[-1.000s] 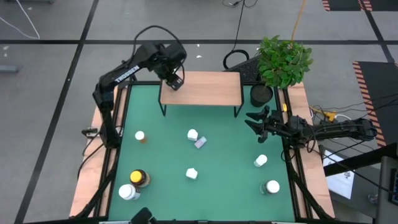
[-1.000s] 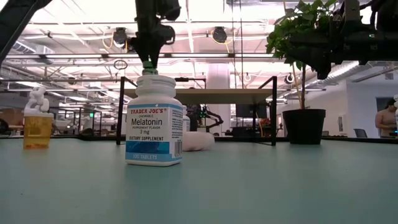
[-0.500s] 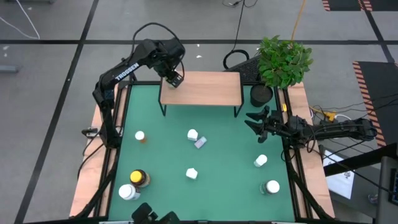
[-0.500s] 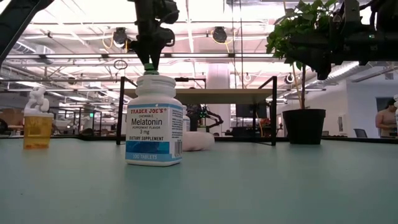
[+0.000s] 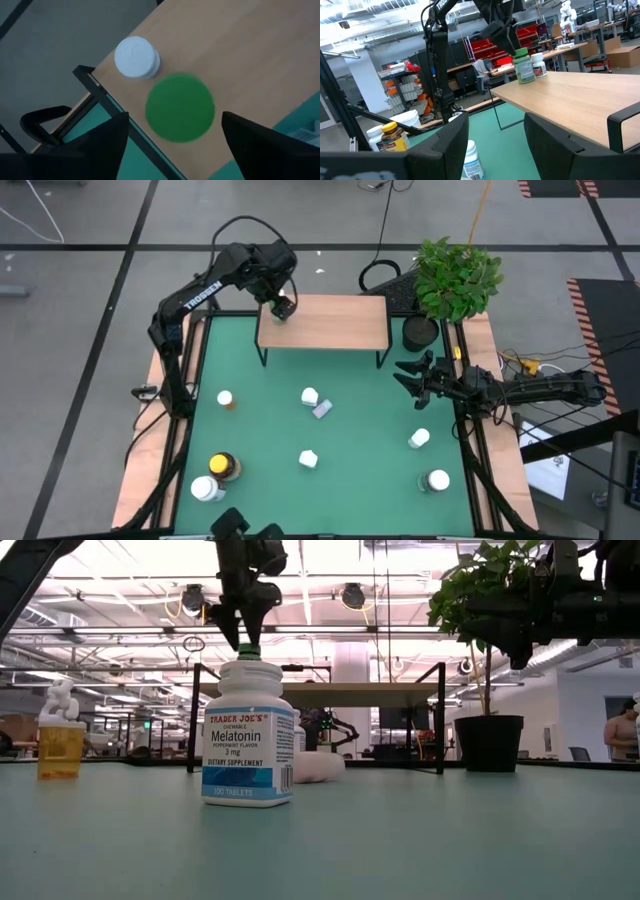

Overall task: Pick and place medicine bottles onto shelf by color
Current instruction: Put the orange bottle on the shelf

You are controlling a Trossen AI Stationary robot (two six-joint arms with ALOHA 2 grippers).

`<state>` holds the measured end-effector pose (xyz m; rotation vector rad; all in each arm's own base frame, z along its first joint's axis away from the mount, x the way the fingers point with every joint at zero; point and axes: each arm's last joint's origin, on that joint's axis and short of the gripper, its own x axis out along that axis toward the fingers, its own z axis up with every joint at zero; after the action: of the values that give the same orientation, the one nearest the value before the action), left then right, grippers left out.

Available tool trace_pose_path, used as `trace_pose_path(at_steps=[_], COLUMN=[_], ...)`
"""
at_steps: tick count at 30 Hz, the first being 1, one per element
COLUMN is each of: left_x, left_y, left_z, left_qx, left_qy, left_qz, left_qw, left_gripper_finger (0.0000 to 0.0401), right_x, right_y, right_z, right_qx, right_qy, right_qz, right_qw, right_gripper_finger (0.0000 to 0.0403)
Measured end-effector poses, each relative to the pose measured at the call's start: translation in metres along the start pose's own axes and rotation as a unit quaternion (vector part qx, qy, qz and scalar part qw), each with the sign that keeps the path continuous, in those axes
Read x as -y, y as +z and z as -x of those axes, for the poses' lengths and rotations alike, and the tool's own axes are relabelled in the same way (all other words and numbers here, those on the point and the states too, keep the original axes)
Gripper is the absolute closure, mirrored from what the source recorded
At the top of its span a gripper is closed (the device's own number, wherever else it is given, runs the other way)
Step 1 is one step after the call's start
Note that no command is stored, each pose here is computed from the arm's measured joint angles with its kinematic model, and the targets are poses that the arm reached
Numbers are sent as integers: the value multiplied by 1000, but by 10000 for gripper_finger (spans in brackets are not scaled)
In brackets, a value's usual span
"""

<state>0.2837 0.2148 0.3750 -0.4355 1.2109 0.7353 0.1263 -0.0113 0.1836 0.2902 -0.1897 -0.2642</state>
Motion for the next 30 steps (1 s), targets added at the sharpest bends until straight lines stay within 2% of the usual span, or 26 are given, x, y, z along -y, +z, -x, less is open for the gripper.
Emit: trace_pose_path(at_steps=[7, 13, 19, 25, 30], left_x=[6, 29, 58, 73, 78], left_y=[-14, -34, -78, -132, -173], left_z=[24, 54, 65, 53, 37], left_qx=[16, 122, 236, 324, 371], left_qy=[-3, -22, -59, -82, -101], left_qz=[-23, -62, -119, -121, -126], left_qw=[1000, 990, 963, 935, 914], left_gripper_finger=[73, 87, 102, 119, 132], right_x=[0, 1, 1, 0, 0], right_y=[0, -2, -3, -6, -11], right_z=[0, 0, 0, -2, -4], right_qx=[-2, -12, -14, -30, -49], right_qy=[-1, -3, -3, 5, 11], right_qz=[2, 7, 4, 5, 6], right_qw=[1000, 1000, 1000, 1000, 999], right_gripper_finger=[215, 216, 216, 216, 215])
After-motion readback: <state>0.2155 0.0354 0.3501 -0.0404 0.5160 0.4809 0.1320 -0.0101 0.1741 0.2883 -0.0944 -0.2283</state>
